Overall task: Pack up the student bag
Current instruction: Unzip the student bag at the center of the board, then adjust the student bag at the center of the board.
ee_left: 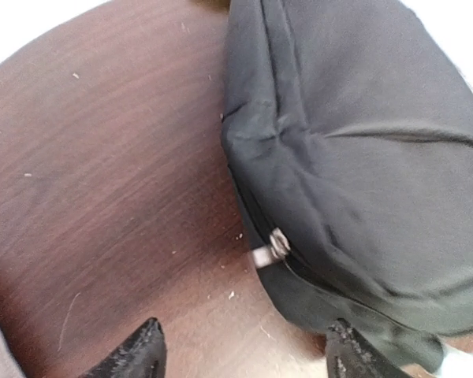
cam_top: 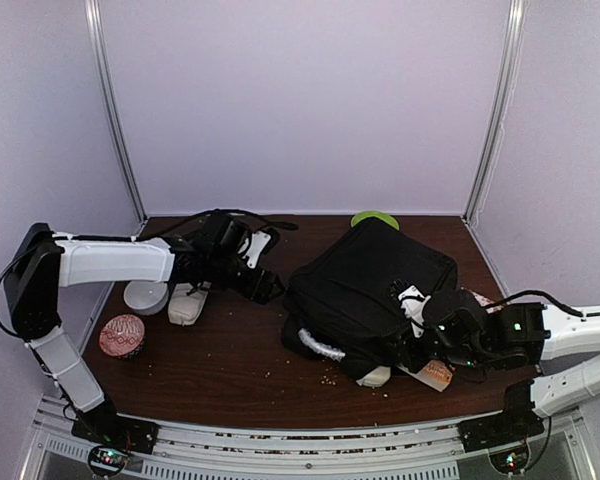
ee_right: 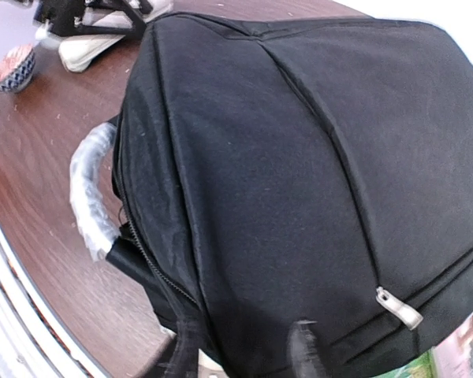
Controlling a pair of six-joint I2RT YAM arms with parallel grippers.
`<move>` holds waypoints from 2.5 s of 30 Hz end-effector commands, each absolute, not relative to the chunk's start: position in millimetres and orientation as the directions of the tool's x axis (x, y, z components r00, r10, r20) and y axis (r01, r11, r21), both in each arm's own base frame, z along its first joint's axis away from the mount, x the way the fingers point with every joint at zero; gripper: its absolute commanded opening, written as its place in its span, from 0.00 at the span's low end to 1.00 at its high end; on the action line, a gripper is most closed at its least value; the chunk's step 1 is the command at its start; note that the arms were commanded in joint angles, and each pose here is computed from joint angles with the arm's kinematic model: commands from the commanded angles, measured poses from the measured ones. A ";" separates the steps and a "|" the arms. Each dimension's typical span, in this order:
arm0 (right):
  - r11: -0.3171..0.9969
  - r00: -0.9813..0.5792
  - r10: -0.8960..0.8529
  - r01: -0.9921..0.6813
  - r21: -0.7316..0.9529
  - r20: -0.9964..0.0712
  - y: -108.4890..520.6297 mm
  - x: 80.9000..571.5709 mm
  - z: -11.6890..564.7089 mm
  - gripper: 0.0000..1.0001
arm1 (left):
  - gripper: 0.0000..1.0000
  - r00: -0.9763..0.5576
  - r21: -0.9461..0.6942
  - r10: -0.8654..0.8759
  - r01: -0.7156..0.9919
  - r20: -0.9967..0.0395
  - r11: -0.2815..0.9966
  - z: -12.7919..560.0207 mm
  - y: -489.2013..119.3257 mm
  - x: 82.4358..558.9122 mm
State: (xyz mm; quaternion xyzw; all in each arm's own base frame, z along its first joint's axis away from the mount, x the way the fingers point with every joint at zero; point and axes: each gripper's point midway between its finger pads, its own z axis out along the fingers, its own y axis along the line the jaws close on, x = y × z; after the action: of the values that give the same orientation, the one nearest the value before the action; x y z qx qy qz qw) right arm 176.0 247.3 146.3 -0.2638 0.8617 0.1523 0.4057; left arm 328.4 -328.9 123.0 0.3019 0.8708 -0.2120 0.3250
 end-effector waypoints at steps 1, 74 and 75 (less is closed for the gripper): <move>0.802 -0.529 -0.302 -0.590 0.088 -0.793 249.7 171.7 161.4 0.47 | 0.77 -0.551 -0.149 0.333 0.655 -0.765 0.741 165.2 -316.1 327.0; 0.664 -0.579 0.725 0.444 0.602 -0.373 97.8 327.2 76.1 0.81 | 0.00 -0.626 -0.461 -0.003 0.571 -0.780 0.679 207.4 -388.3 312.0; 0.653 -0.584 0.729 0.439 0.617 -0.357 101.4 329.6 74.2 0.80 | 0.00 -0.624 -0.458 -0.001 0.573 -0.781 0.680 207.3 -388.2 311.0</move>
State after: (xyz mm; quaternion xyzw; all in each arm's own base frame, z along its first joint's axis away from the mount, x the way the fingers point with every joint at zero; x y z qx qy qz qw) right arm 313.8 94.3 71.9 0.3188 0.8779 0.1984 0.2971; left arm 306.6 -372.5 160.4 0.1710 0.8672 -0.3212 0.3399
